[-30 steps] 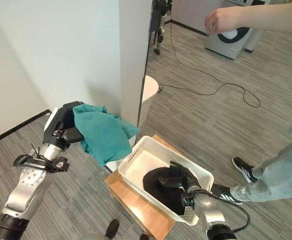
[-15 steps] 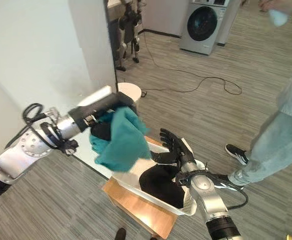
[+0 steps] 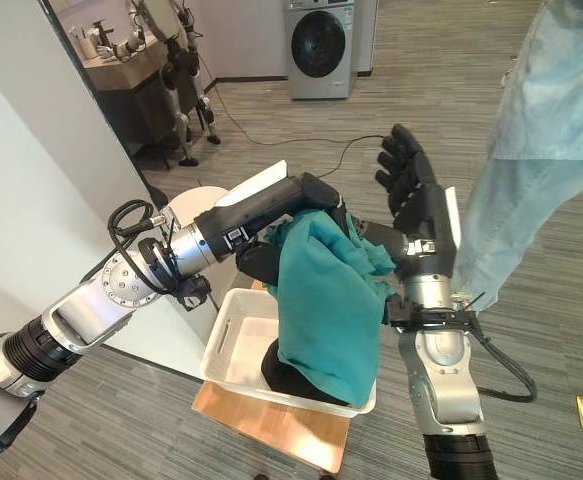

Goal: Pick up bed clothes into laundry basket.

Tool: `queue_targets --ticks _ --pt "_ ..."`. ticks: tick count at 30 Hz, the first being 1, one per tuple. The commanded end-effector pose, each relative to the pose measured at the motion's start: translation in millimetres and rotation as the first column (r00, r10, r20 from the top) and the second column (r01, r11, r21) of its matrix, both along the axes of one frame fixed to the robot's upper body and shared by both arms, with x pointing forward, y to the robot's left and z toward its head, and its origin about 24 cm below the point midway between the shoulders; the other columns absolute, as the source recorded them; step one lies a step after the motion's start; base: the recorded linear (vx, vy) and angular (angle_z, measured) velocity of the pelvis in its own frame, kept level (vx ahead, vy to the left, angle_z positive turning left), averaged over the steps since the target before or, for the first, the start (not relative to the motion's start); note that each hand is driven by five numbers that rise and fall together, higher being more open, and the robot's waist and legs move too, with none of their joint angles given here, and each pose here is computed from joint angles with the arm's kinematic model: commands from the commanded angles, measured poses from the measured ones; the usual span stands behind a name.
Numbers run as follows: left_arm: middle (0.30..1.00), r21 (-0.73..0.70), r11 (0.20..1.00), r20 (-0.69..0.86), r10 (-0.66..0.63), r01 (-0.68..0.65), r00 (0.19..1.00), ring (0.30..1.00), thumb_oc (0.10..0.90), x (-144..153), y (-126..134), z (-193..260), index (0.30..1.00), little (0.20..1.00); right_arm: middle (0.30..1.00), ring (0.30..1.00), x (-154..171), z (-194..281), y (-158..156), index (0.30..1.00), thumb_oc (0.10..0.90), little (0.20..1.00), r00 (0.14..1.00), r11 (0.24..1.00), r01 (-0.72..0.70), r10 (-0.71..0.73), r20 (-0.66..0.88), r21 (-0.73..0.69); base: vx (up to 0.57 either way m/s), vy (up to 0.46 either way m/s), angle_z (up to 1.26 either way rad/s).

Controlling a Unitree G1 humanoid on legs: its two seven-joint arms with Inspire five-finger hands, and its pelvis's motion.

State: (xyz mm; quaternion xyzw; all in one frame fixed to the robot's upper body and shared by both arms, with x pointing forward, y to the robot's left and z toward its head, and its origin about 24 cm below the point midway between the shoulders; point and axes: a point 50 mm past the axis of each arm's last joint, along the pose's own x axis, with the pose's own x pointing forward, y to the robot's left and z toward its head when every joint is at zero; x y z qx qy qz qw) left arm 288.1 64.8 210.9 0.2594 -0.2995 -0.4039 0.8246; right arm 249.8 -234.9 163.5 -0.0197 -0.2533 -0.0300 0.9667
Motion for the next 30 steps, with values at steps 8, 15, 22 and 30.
queue_targets --ticks 8,15,22,30 --pt "0.3 0.013 0.966 0.209 0.249 -0.258 0.946 0.3 0.4 30.7 42.7 39.1 0.3 0.3 0.9 0.9 -46.2 31.0 -51.1 0.9 0.8 0.9 0.97 0.97 0.205 -0.184 0.158 -0.129 0.02 0.022 -0.37" --pt "0.3 0.095 0.939 0.178 0.312 -0.332 0.933 0.3 0.4 38.1 60.4 20.0 0.3 0.3 0.9 0.9 -72.3 26.2 -102.7 0.9 0.8 0.9 0.919 0.887 0.393 -0.39 0.062 -0.241 0.01 0.019 -0.09" --pt "0.3 0.139 0.931 0.095 0.327 -0.338 0.94 0.3 0.4 38.3 65.0 -7.6 0.3 0.3 0.9 0.9 -73.3 24.6 -114.8 0.9 0.8 0.9 0.904 0.881 0.427 -0.425 0.056 -0.202 -0.01 0.02 -0.14" --pt "0.3 0.191 0.911 -0.001 0.372 -0.365 0.928 0.3 0.4 51.2 53.2 -46.0 0.3 0.3 0.9 0.9 -69.4 28.0 -120.8 0.9 0.8 0.9 0.898 0.879 0.44 -0.435 0.071 -0.185 -0.03 0.004 -0.05"
